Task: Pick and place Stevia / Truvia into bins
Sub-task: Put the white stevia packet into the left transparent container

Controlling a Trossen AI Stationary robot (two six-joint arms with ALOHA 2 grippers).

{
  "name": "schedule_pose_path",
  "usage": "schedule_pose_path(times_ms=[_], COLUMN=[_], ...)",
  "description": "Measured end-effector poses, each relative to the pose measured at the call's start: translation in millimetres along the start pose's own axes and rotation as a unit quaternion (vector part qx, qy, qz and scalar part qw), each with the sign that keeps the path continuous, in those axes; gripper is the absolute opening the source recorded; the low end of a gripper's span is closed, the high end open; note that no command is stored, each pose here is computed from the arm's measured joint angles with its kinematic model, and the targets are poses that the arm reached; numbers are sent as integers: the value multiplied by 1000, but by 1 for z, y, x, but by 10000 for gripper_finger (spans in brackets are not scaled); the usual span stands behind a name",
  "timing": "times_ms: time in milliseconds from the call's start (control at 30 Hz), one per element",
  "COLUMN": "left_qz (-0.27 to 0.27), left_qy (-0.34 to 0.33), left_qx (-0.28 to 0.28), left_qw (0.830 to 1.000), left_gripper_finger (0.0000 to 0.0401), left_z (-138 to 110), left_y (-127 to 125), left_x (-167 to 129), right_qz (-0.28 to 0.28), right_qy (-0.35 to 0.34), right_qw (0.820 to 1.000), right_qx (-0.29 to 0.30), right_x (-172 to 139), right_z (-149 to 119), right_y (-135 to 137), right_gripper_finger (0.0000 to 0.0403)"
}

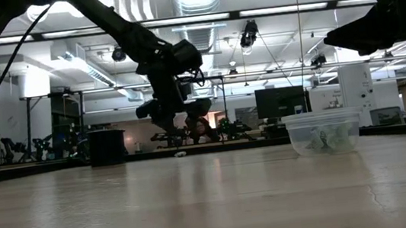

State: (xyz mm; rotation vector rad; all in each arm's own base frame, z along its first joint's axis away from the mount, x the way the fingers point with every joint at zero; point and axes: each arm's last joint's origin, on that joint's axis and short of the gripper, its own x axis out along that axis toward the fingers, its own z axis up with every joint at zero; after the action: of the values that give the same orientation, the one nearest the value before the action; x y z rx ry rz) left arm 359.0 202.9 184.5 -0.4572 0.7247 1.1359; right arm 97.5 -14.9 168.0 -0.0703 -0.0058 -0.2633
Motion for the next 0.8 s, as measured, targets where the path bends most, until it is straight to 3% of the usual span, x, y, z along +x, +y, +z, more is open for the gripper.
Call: schedule_pose_path(times_ms=[400,800], left_qz=[-18,-13], left_qy=[16,14], left_qx=[-26,-52], left_qw=[999,998], left_gripper_finger=[258,258], left_z=[-9,-4], left_y=[21,33], left_x=[22,32], right_qz=[0,0], right_qy=[0,0], right_qw=[1000,1000], right_qx=[0,0], right_x=[0,0], right_z=[0,0], right_y=[0,0], right_gripper_finger=[153,153])
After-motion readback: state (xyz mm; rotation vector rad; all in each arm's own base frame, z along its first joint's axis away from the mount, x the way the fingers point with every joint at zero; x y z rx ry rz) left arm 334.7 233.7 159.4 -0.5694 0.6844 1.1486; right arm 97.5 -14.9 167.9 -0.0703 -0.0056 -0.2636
